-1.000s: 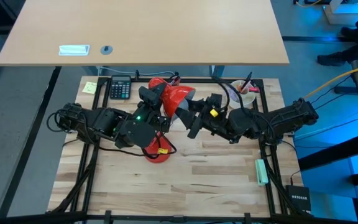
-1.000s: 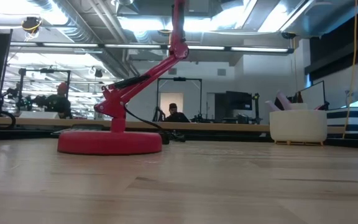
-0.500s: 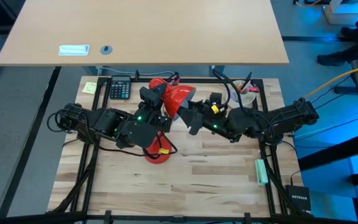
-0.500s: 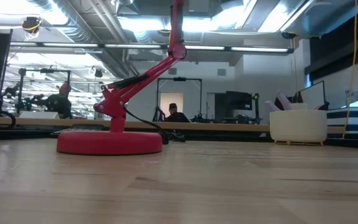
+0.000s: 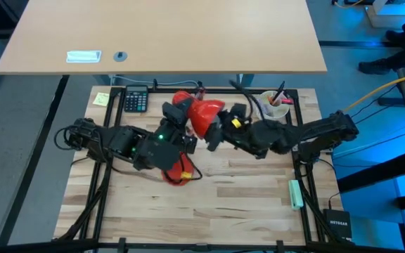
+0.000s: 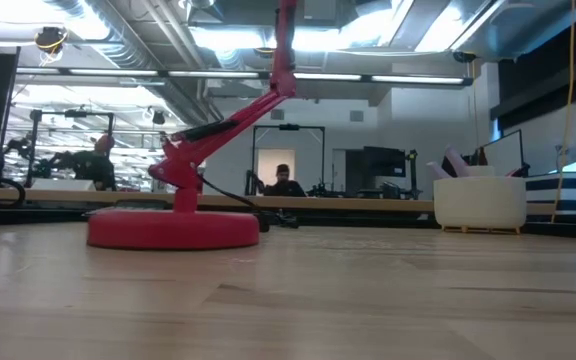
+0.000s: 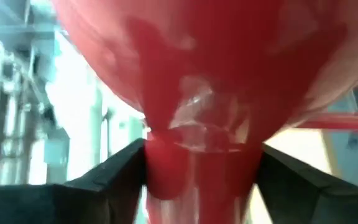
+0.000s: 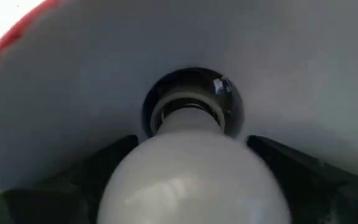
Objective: Screw lightbulb
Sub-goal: Insert the light bulb into the lamp
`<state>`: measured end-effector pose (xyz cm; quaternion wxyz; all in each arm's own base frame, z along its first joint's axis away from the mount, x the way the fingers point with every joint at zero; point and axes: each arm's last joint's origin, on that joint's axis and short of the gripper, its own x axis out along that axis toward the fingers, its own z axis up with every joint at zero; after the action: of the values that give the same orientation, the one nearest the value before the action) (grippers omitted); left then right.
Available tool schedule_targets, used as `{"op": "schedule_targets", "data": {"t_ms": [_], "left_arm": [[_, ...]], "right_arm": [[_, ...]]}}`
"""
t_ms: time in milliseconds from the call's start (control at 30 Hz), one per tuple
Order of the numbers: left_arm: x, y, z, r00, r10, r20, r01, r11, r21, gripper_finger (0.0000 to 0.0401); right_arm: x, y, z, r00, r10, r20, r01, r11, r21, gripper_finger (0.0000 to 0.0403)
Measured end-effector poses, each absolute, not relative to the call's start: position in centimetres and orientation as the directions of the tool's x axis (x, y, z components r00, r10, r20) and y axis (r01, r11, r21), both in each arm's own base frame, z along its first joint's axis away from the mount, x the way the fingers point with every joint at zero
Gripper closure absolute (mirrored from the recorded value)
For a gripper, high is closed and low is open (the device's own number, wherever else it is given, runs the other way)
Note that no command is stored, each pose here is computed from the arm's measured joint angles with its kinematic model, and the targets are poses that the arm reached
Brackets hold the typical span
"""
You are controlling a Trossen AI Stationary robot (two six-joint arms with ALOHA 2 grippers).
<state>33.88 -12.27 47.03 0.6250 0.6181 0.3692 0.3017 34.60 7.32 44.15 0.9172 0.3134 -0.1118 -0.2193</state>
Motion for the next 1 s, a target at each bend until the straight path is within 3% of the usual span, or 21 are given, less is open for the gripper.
{"op": "schedule_targets", "data": {"t_ms": [200,433,800,1000], "left_arm": [[33.7,-12.2,47.1,0.552,0.829,-0.094,0.083,0.058,0.995,0.0151],[32.8,-11.7,47.9,0.555,0.826,-0.094,0.033,0.091,0.995,0.0150],[29.6,-9.2,49.7,0.589,0.793,-0.156,-0.135,0.287,0.948,0.0150],[29.3,-8.1,49.3,0.553,0.814,-0.179,-0.143,0.304,0.942,0.0151]], "right_arm": [[34.5,7.3,44.1,0.878,-0.475,0.060,0.370,0.752,0.546,0.0045],[34.5,7.4,44.3,0.880,-0.468,0.077,0.381,0.794,0.473,0.0065],[34.5,7.4,45.1,0.886,-0.438,0.154,0.344,0.841,0.417,0.0081],[34.4,7.4,45.4,0.879,-0.440,0.182,0.354,0.859,0.370,0.0081]]}}
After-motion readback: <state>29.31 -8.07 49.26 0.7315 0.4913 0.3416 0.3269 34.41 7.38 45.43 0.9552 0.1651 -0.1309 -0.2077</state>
